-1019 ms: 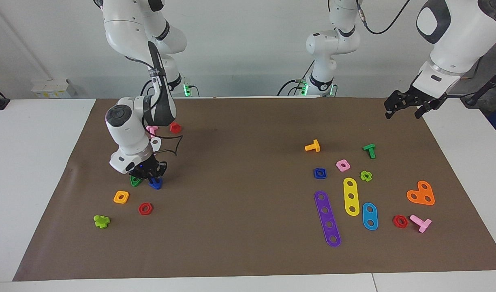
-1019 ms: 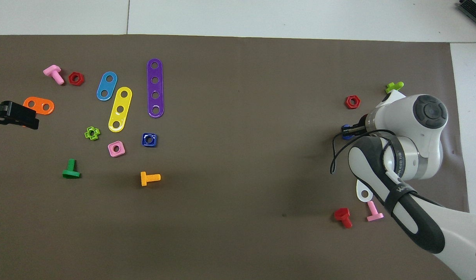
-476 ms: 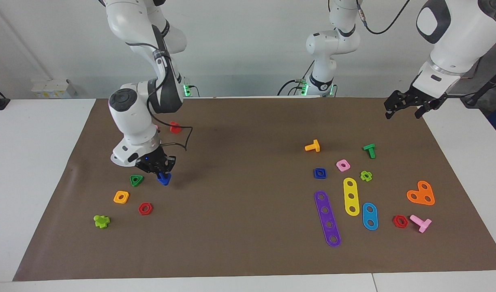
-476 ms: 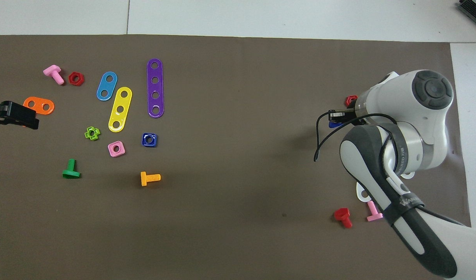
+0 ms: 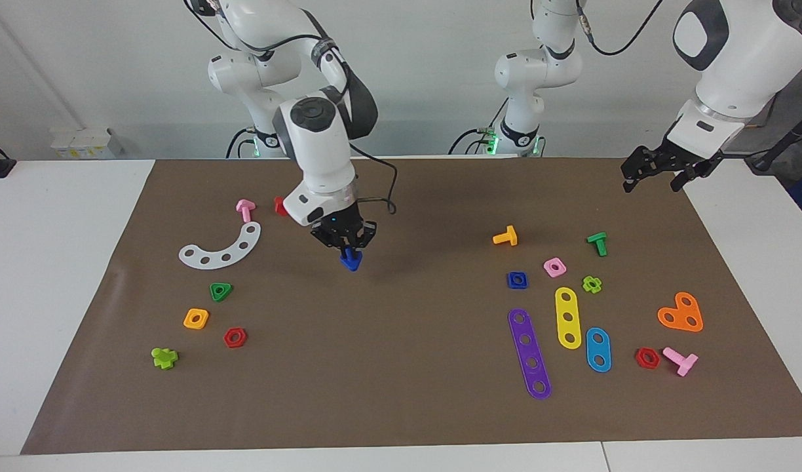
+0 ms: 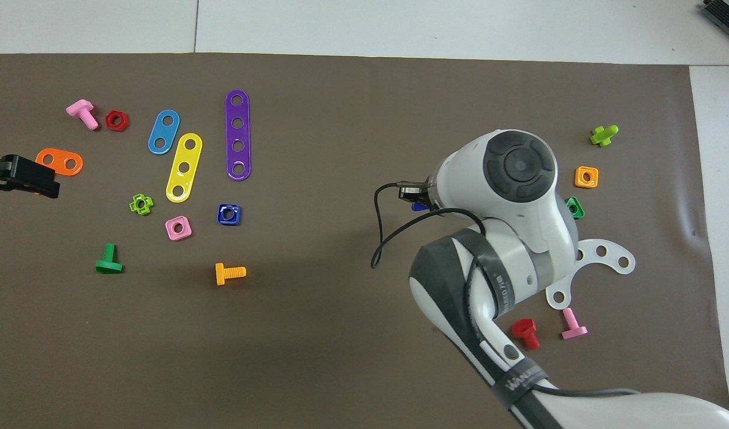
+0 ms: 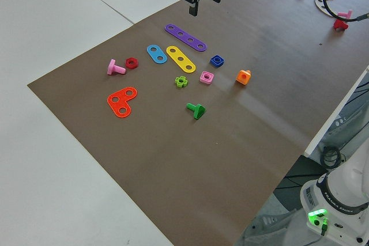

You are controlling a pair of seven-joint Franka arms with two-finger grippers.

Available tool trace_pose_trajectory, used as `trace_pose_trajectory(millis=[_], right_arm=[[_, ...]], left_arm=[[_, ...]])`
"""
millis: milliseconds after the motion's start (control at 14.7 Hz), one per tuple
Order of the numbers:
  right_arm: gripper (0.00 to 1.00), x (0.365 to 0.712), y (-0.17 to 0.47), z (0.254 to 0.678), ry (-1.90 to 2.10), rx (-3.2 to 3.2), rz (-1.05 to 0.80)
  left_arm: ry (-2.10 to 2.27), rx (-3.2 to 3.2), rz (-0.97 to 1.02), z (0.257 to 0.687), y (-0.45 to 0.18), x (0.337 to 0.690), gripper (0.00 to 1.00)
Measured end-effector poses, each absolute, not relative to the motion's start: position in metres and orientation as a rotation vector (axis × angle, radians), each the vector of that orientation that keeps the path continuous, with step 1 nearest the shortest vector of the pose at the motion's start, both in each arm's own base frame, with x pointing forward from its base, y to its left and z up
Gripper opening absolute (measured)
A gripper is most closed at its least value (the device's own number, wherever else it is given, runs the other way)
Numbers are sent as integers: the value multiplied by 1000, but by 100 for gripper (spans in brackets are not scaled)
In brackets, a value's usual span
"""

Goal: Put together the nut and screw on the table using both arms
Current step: 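Carry the blue nut toward the mat centre and set it down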

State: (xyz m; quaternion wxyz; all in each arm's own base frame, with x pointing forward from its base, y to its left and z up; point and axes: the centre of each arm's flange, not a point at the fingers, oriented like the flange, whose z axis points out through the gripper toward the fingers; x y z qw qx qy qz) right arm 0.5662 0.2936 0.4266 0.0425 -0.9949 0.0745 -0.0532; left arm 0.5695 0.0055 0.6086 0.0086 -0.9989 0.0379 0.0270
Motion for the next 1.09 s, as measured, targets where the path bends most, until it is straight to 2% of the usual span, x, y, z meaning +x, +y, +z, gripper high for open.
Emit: trace_pose_trajectory(millis=[204, 680, 1087], right_arm=[[19, 555, 341, 402, 295, -3032, -180], [19, 545, 394, 332, 348, -3068, -251], [19, 546, 398, 324, 357, -3054, -260]], left_arm=[[119, -3121, 84, 609, 5, 569, 100], [119, -3121, 84, 609, 5, 569, 100], [119, -3121, 84, 609, 5, 569, 100]])
